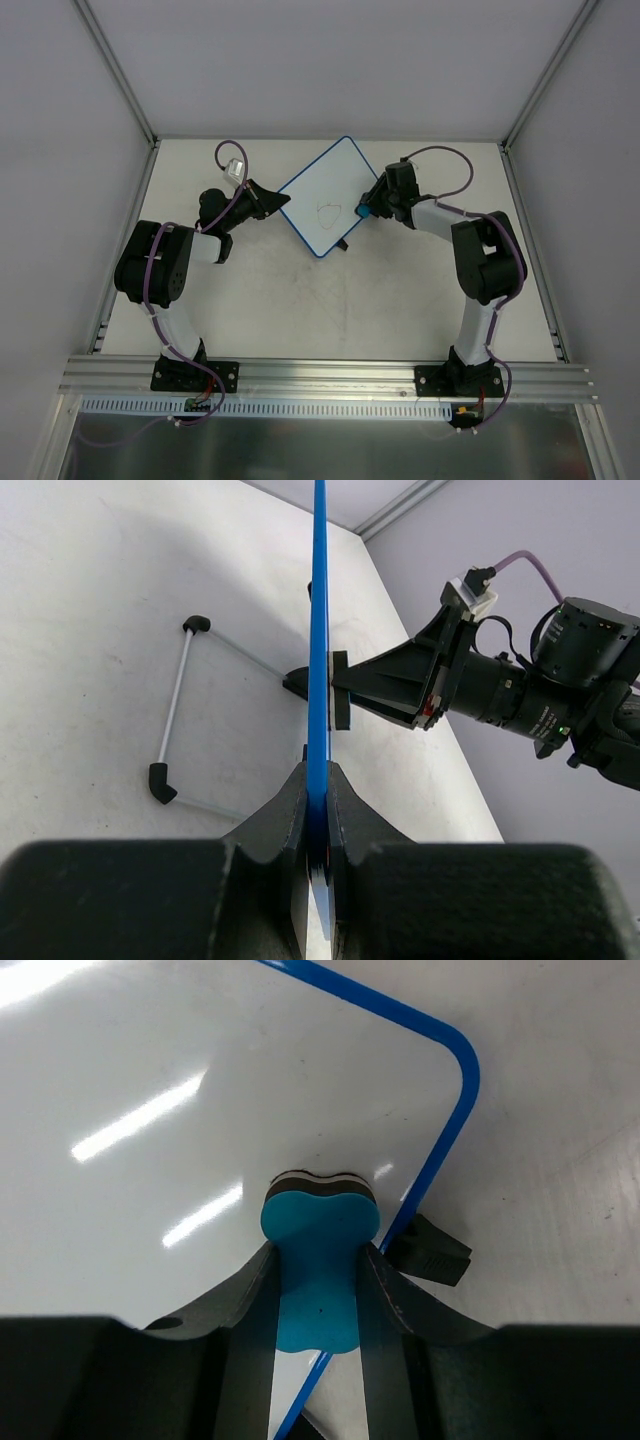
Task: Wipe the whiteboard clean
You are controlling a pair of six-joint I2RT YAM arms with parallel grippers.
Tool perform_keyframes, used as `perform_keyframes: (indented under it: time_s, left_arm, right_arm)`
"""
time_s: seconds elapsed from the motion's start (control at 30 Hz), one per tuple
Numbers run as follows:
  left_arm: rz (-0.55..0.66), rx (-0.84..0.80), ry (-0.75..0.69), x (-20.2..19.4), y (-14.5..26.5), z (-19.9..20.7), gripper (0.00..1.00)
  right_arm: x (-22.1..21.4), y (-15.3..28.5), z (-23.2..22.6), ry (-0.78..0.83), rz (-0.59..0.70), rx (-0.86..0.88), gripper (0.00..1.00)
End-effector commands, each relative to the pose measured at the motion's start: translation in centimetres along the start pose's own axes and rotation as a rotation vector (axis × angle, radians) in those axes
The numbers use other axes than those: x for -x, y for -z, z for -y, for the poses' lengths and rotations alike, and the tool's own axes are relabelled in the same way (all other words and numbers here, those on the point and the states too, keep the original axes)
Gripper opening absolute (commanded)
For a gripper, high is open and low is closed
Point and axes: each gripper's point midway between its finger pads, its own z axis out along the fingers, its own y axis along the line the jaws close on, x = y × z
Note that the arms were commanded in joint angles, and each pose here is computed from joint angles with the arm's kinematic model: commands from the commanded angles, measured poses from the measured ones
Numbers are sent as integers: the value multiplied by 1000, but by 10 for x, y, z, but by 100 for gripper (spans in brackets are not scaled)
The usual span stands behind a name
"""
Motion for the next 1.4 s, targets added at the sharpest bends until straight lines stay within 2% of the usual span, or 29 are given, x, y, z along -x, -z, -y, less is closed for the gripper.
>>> perform_keyframes:
  time_s: [0.0, 0.2, 0.33, 0.8, 1.13, 1.37]
  left_arm:
    - [-17, -39, -86, -3, -3, 3, 0]
    - [-18, -40, -89, -4, -2, 3, 0]
    - [-22, -43, -89, -5, -2, 3, 0]
    - [-31, -49, -83, -5, -4, 3, 0]
    - [-30, -50, -84, -5, -4, 3, 0]
    - [-28, -50, -85, -5, -4, 3, 0]
  right_arm:
    - [-34, -7, -32, 150, -69, 80, 0]
    - [-45, -1, -88, 306, -65, 168, 0]
    - [-57, 3, -109, 400, -77, 207, 0]
    - [-108, 29, -160, 653, -90, 328, 0]
    - [-120, 35, -161, 699, -93, 333, 0]
    - [-106, 30, -141, 674, -50, 231, 0]
